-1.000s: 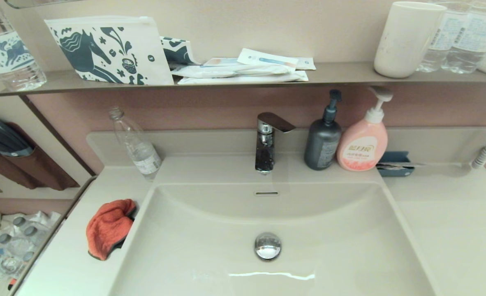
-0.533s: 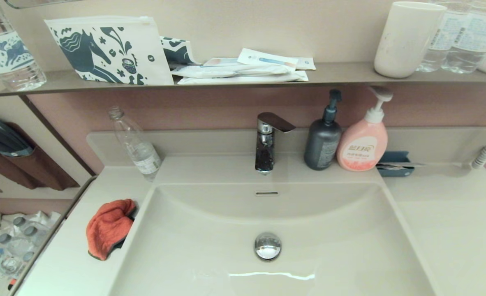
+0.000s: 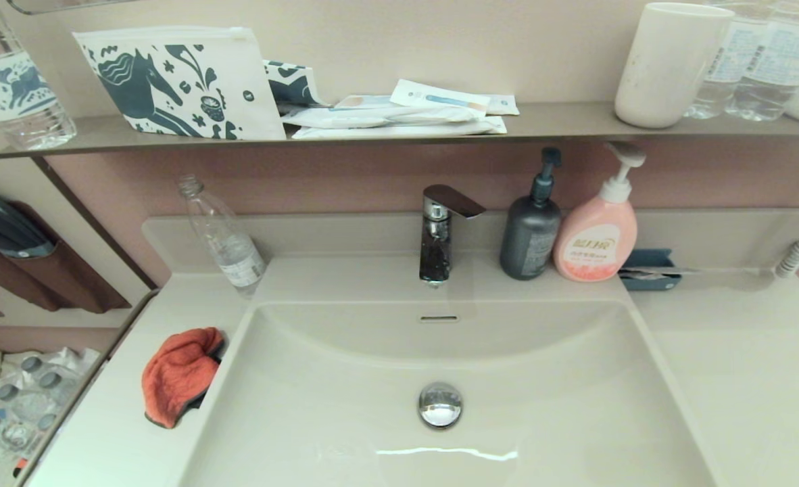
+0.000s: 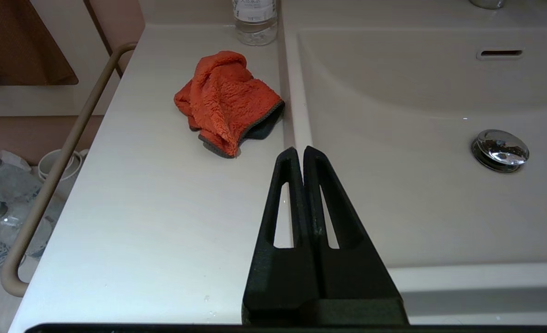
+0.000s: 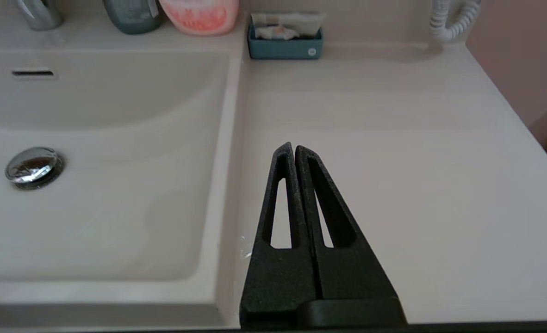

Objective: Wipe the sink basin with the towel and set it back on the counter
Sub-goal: Turn on the faucet

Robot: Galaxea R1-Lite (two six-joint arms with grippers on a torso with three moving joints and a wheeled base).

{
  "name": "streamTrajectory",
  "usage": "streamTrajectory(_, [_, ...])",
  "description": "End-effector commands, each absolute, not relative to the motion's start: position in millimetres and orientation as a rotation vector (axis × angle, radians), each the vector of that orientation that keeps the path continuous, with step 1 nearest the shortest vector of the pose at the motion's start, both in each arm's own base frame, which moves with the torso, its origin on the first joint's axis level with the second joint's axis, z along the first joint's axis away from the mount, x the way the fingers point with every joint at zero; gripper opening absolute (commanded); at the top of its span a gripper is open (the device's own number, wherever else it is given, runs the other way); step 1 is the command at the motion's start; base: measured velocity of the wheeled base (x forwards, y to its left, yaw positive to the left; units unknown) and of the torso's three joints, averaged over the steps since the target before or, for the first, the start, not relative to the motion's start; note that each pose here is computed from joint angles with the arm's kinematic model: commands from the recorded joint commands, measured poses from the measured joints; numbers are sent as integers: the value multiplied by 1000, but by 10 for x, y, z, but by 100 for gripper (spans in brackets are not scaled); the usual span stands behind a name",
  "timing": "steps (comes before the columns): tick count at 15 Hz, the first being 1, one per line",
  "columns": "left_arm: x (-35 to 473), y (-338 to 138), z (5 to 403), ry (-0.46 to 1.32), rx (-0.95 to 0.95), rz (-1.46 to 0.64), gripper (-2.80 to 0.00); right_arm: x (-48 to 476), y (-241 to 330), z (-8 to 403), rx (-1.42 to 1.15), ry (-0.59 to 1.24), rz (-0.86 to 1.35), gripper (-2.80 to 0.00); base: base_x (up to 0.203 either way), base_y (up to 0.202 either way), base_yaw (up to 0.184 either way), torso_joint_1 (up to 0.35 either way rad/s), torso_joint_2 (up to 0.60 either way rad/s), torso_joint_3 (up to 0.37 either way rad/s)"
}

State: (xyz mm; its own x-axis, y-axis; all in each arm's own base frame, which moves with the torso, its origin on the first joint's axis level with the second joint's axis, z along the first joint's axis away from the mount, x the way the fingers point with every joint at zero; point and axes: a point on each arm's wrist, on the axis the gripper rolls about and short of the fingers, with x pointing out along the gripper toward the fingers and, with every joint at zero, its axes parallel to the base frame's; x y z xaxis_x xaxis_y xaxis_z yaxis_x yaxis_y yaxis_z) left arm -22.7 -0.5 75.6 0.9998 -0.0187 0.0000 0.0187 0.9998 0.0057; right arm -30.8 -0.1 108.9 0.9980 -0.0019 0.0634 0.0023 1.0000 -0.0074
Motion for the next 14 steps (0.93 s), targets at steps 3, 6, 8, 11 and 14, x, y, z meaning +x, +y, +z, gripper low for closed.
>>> streamTrajectory(3, [-227,-5,757,0,6,-17,-280,-258,5,1360,-10,-46,29,-280,0,0,0,0,0,0])
streamTrajectory(6, [-227,-5,757,0,6,-18,-280,-163,15,1530,-11,-6,74,-280,0,0,0,0,0,0])
streamTrajectory(8, [-227,-5,757,0,6,-18,-280,-68,20,1618,-36,36,93,-280,0,0,0,0,0,0])
streamTrajectory(11, [-227,-5,757,0,6,-18,-280,126,29,1701,-102,97,134,-280,0,0,0,0,0,0])
streamTrajectory(14, [-227,-5,757,0,6,-18,-280,457,40,1860,-108,159,180,-280,0,0,0,0,0,0])
